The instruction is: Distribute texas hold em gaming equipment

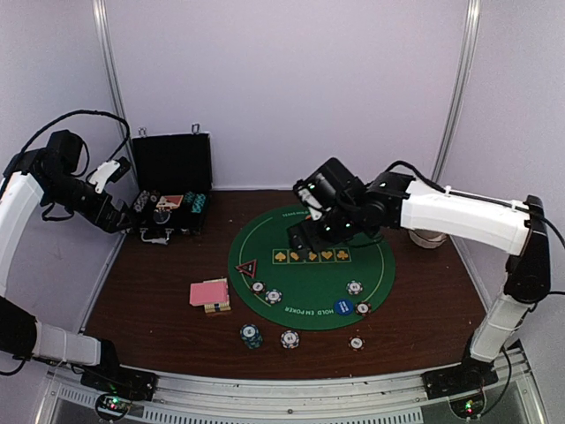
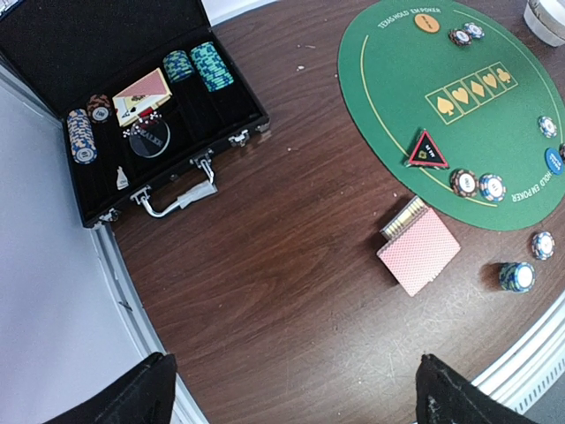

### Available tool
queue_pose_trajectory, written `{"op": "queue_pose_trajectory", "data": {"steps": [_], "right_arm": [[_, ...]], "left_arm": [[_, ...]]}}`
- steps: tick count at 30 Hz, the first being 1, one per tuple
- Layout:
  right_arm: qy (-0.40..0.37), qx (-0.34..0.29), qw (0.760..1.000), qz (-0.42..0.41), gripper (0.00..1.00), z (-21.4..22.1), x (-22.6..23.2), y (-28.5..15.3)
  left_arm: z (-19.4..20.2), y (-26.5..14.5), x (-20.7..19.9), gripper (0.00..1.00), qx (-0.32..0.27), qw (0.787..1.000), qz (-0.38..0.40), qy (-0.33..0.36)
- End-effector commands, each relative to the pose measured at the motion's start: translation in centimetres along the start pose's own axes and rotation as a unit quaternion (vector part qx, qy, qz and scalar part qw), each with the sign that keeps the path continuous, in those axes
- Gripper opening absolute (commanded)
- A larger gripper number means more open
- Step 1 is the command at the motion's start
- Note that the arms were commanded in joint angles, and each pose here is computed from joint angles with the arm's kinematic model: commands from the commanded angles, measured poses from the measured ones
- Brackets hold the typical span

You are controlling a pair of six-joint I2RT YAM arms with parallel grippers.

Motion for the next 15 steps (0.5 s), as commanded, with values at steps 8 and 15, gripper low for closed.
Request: {"op": "queue_pose_trajectory", "data": {"steps": [8, 15], "right_arm": [[-0.220, 0.069, 0.963, -0.138, 1.00, 3.6, 15.8, 2.3], [-0.279, 0.122, 0.932, -0.195, 1.00, 6.2, 19.8, 4.8]], "left_arm": [[-0.3, -0.1, 0.0, 0.98, -0.027, 1.000, 0.004, 0.011], [-0.2, 0.0, -0.3, 0.97, -0.023, 0.999, 0.022, 0.012]]}}
Point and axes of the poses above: each gripper's point midway between its finger pads, its own y axis out along the fingers, its own x axis along the line the jaws close on, z = x × y, the point moved 8 cm from there along -y, back along the fingers, and after that the axes turned 7 degrees about -y, right-handed, at the moved point
